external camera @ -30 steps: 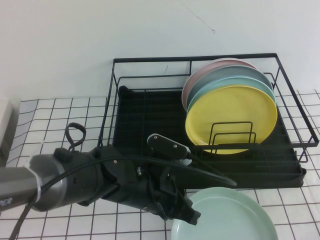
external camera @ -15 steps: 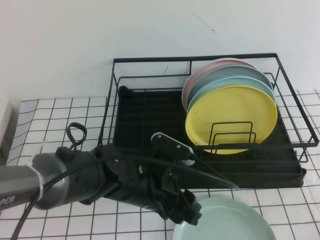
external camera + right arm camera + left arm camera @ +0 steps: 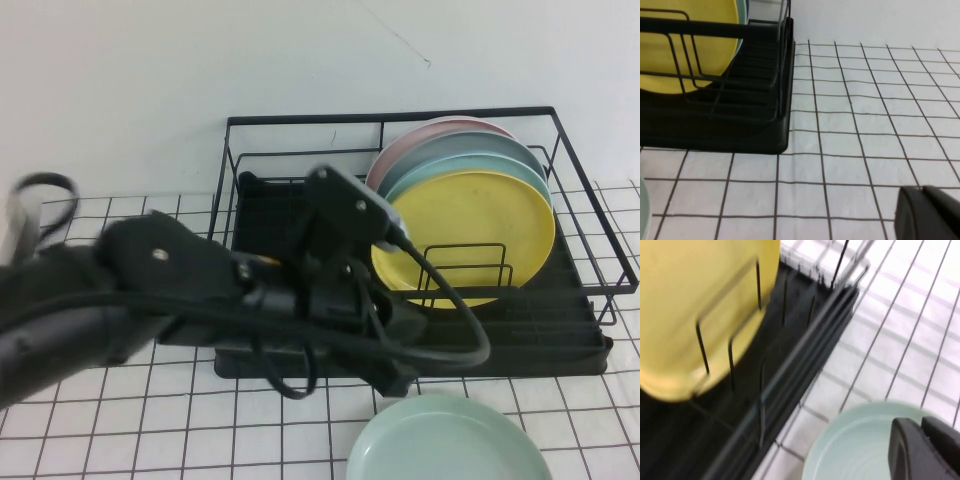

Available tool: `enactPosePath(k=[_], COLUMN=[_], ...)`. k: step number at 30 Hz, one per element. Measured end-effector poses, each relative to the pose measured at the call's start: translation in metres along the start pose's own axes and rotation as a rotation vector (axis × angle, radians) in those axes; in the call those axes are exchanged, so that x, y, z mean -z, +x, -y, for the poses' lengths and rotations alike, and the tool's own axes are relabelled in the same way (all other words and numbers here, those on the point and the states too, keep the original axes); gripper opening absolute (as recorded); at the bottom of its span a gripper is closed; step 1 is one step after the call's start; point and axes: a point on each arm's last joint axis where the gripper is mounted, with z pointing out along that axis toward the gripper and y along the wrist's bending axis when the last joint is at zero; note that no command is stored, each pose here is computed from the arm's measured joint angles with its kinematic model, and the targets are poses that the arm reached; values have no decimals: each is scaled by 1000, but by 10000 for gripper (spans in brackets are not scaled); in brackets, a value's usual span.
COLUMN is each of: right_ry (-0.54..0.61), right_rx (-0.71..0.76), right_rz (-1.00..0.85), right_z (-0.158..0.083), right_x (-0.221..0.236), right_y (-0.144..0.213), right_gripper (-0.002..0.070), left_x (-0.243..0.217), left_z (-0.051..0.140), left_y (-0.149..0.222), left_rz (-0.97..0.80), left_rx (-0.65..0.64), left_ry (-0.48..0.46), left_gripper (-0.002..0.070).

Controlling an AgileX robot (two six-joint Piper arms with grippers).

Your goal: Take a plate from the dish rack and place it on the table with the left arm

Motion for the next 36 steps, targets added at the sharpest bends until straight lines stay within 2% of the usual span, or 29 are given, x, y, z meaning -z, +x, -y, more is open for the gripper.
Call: enactPosePath(k=[4,7,16,23,36], right_ry=[0,0,0,0,0], right_rx=[0,0,0,0,0], right_rz=[0,0,0,0,0], right_z=[0,0,0,0,0], right_x=[0,0,0,0,0], right_y=[0,0,0,0,0], right_gripper=[-1,-1,-1,-1,-1], left_x=[37,68,121,122,120], left_z=[13,22,31,34,34], left_y=[-16,-15,40,74,79], left_rz=[119,214,358,320,303], left_rx=[-55,-85,-40,-12,-36], left_ry=[-31,-90,-251,-239,-239], left_gripper=[6,2,1,1,-1])
